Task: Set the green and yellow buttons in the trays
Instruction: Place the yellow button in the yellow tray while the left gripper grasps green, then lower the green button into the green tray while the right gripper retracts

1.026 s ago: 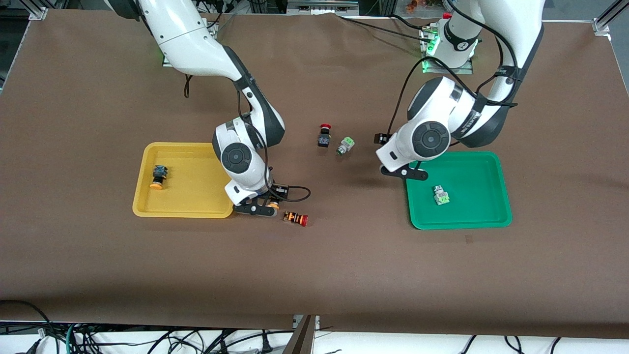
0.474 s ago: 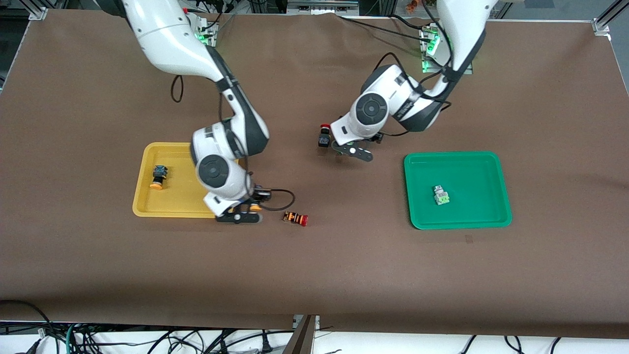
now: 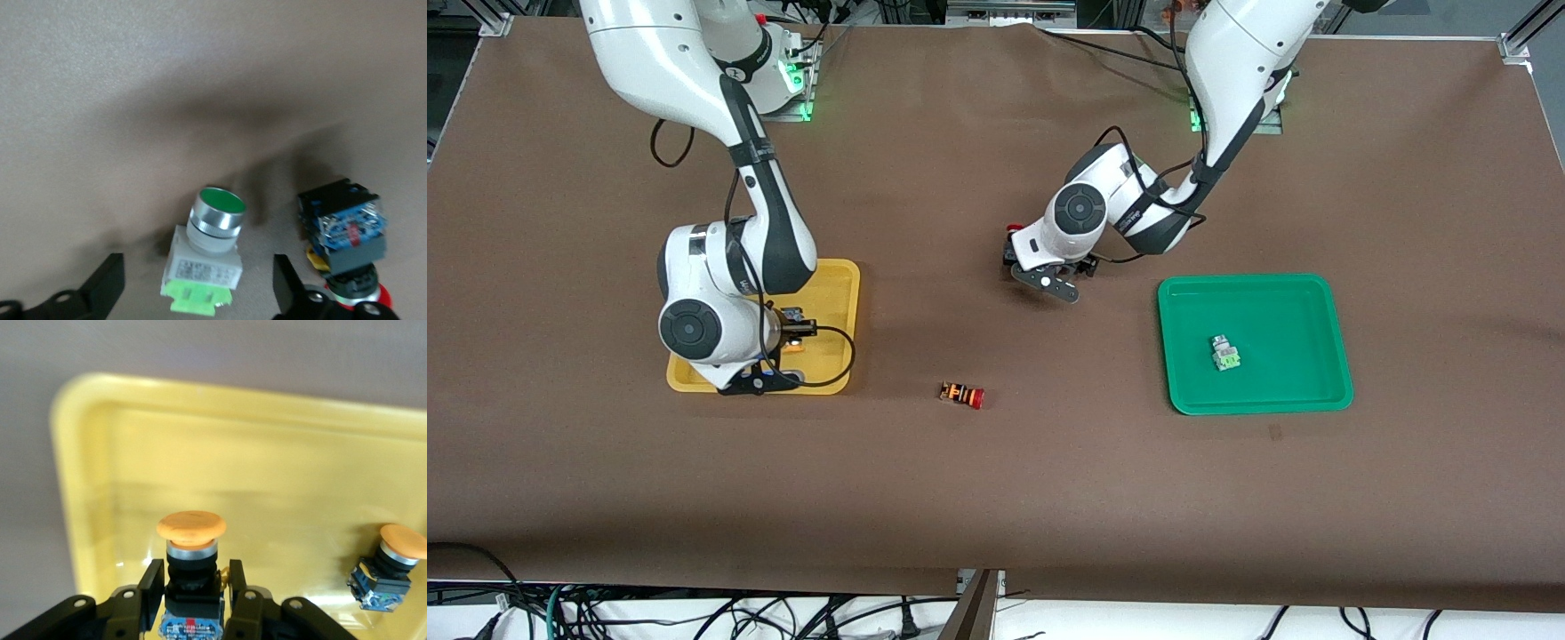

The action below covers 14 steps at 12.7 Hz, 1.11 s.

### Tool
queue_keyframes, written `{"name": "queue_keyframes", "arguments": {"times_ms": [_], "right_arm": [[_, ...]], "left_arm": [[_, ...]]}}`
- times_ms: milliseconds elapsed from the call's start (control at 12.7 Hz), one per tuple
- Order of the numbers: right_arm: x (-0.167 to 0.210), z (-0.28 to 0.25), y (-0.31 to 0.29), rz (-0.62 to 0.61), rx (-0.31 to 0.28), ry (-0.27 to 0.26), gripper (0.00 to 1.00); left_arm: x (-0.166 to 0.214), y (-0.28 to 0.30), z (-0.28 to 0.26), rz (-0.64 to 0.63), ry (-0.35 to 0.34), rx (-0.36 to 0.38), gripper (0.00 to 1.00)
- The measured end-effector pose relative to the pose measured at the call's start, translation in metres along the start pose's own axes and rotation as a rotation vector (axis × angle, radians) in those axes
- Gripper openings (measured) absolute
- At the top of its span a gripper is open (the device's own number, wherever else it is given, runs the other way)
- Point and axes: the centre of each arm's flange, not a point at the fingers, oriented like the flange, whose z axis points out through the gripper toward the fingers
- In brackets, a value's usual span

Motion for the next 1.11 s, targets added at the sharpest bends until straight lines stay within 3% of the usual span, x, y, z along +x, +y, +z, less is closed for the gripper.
{"name": "queue_keyframes", "arguments": {"times_ms": [79, 158, 316, 474, 553, 711, 947, 1105], "right_arm": [[-0.008, 0.019, 0.005, 0.007, -0.002, -0.003, 0.44], [-0.014, 0.029, 0.009, 0.013, -0.004, -0.002, 0.51], [-0.010, 0.009, 0.018, 0.026, 0.000, 0.033, 0.72], [-0.004, -0.044, 0.035, 0.039, 0.013, 0.046, 0.95], [-0.003, -0.076, 0.046, 0.030, 0.023, 0.043, 1.00], [-0.005, -0.135, 0.069, -0.009, 0.033, 0.035, 1.00], [-0.029, -0.210, 0.099, -0.011, 0.058, -0.007, 1.00], [-0.058, -0.257, 0.110, -0.047, 0.049, 0.012, 1.00]], "left_arm": [[0.001, -0.002, 0.000, -0.009, 0.001, 0.000, 0.81], [0.002, -0.004, -0.001, -0.018, 0.004, -0.002, 0.68], [0.006, -0.007, -0.007, -0.061, 0.014, -0.005, 0.44], [0.011, -0.015, -0.020, -0.101, 0.018, -0.003, 0.41], [0.013, -0.025, -0.033, -0.127, -0.002, 0.009, 0.41], [0.019, -0.052, -0.067, -0.215, -0.043, 0.034, 0.41], [0.035, -0.130, -0.115, -0.362, -0.047, 0.027, 0.41], [0.037, -0.204, -0.127, -0.424, -0.036, 0.050, 0.41]]}}
